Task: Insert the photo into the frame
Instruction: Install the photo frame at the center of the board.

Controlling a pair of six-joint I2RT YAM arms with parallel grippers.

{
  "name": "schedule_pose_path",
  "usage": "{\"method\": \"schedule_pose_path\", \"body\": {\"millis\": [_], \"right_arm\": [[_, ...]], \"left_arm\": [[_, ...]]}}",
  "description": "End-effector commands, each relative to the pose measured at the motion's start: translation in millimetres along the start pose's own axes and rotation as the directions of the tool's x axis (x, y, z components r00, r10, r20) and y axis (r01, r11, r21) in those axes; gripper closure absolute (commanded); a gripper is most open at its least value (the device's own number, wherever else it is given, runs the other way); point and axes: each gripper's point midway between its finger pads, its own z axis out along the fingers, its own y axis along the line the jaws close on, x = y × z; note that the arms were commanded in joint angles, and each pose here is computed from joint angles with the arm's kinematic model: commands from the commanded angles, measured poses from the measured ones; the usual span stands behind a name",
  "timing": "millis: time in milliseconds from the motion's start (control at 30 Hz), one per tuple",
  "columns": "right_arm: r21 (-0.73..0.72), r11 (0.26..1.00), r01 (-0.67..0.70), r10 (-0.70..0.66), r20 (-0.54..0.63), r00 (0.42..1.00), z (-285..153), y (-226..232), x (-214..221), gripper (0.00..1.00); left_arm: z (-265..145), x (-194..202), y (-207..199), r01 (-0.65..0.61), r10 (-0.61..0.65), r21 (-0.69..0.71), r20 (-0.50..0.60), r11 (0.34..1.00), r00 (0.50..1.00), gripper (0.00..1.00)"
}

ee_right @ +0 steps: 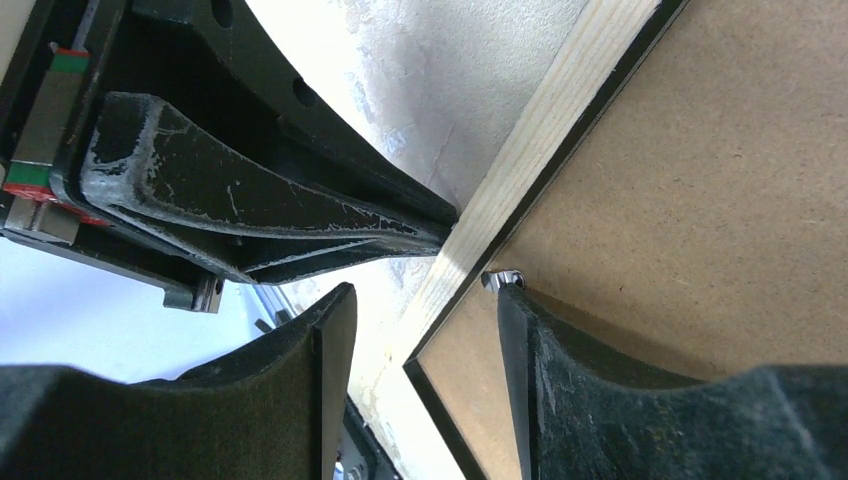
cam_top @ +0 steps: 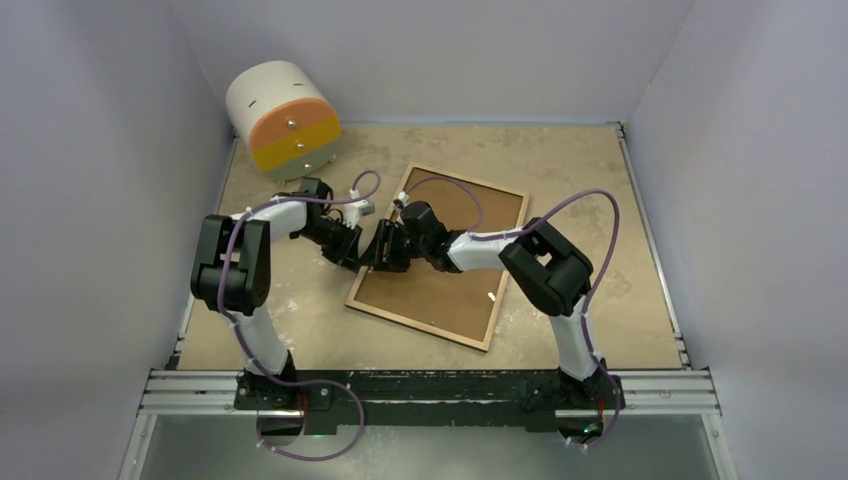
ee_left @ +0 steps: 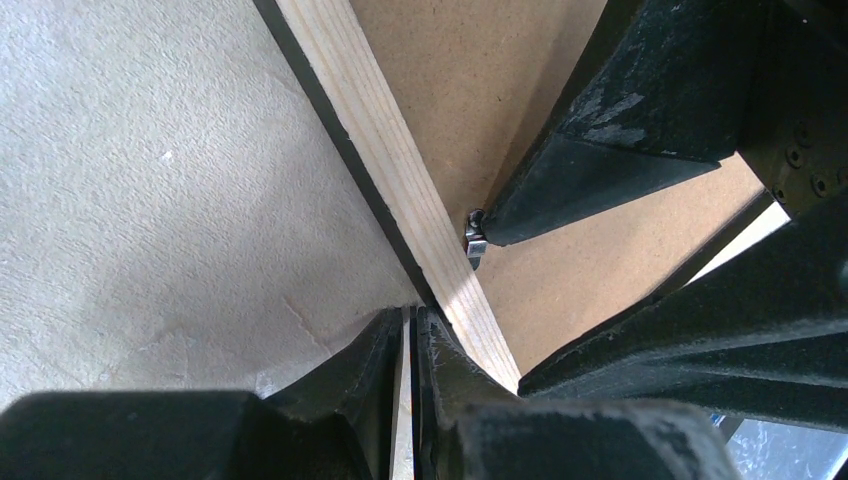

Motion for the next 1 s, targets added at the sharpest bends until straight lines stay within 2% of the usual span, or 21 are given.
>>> {"method": "schedule_pose_path", "body": {"millis": [0, 333, 467, 600, 967], "right_arm": [[-0.018, 1.000, 0.014, -0.013, 0.030, 0.999, 10, 7, -10, 0.44], [-0.032, 0.999, -0.019, 0.020, 0.029, 0.999, 3, 12, -8, 0.45], [0.017, 0.999, -0.031, 0.030, 0.076, 0.997, -20, 4, -6, 0.36], [0.071, 0.997, -0.041, 0.031, 0.138, 0.990, -48, -4, -4, 0.33], [0.047, 0.982, -0.182, 0.177, 0.106, 0.979, -53, -13, 16, 0.35]], "left_arm": [[5, -2, -6, -0.009, 0.008, 0.046, 0.015, 0.999, 1.000, 0.88], [6, 1, -8, -0.009, 0.008, 0.060, 0.009, 0.998, 1.000, 0.90], [4, -1, -15, -0.002, 0.000, 0.085, 0.017, 0.996, 1.000, 0.90], [6, -3, -28, -0.003, 0.000, 0.116, 0.029, 0.993, 1.000, 0.90], [20, -16, -48, -0.029, 0.022, 0.192, 0.039, 0.981, 0.999, 0.88]]}}
